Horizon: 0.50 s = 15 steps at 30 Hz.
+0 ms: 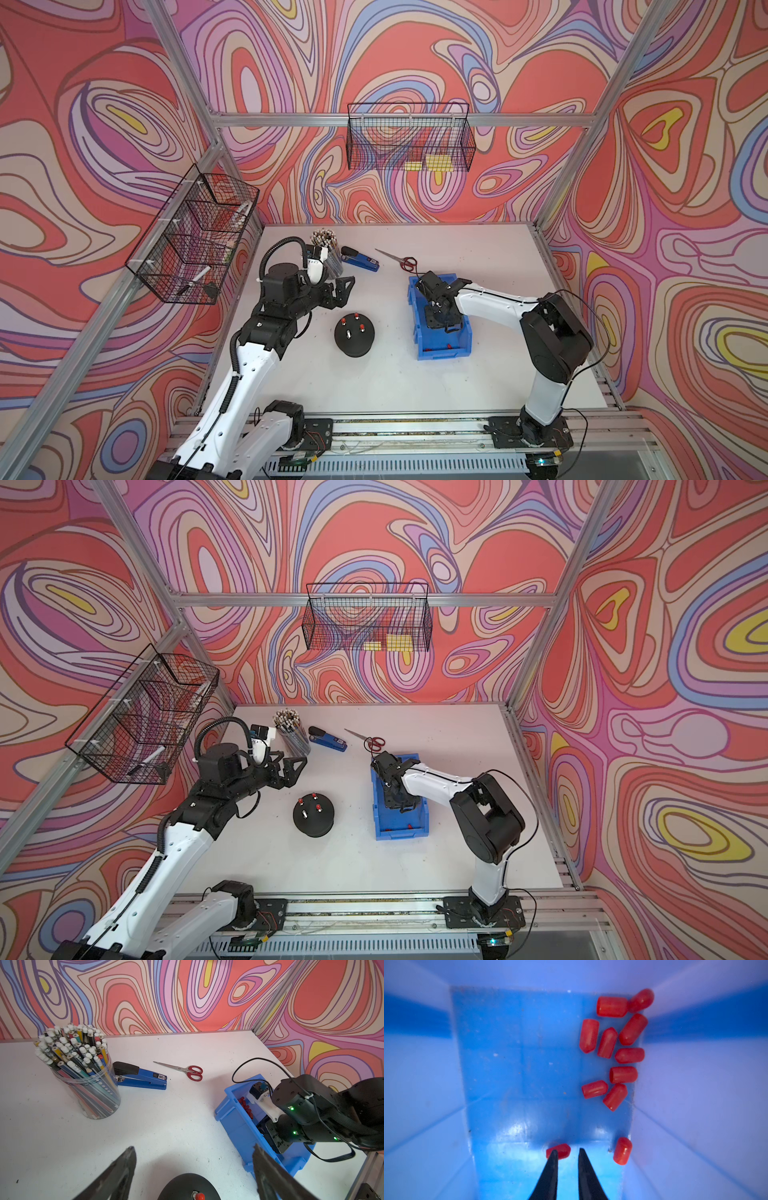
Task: Cover the protruding screws with screw protection sleeves
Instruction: Pick up the screw protection sleeve from the storage box.
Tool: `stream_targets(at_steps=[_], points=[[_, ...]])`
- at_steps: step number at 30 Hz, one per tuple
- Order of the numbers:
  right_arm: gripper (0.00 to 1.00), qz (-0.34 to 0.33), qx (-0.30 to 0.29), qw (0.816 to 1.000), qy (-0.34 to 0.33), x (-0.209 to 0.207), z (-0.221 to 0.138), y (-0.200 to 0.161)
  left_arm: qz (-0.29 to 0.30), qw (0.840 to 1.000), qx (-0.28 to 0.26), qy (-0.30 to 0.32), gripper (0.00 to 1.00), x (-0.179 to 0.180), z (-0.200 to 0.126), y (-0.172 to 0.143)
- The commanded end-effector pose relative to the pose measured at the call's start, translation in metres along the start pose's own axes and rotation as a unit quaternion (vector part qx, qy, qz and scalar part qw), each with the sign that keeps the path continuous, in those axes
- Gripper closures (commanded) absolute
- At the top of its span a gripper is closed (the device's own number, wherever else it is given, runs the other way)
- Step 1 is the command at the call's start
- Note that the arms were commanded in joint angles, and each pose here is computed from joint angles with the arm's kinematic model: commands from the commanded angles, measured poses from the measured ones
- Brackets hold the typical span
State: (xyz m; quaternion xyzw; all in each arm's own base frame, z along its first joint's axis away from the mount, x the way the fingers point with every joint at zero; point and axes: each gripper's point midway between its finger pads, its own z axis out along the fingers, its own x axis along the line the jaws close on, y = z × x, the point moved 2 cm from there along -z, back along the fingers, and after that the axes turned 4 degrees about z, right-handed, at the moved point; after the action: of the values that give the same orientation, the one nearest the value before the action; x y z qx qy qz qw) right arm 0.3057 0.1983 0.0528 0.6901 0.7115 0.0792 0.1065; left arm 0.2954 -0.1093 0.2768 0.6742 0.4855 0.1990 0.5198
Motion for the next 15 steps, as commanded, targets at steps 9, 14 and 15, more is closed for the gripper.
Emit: stream_targets(at_steps=[9, 14, 15], points=[[0.76, 0.018, 0.014, 1.000, 0.010, 0.0001, 0.0129, -0.0049, 0.010, 1.000, -0.006, -0.005, 0.12, -0.0043, -0.0018, 0.0089], [0.80, 0.029, 0.020, 0.999, 0.030, 0.0035, 0.0156, -0.0065, 0.010, 1.000, -0.006, -0.005, 0.13, -0.0041, -0.0019, 0.0091], [0.81, 0.030, 0.021, 0.999, 0.033, 0.0041, 0.0160, -0.0069, 0.009, 1.000, -0.006, -0.004, 0.13, -0.0038, -0.0017, 0.0084]])
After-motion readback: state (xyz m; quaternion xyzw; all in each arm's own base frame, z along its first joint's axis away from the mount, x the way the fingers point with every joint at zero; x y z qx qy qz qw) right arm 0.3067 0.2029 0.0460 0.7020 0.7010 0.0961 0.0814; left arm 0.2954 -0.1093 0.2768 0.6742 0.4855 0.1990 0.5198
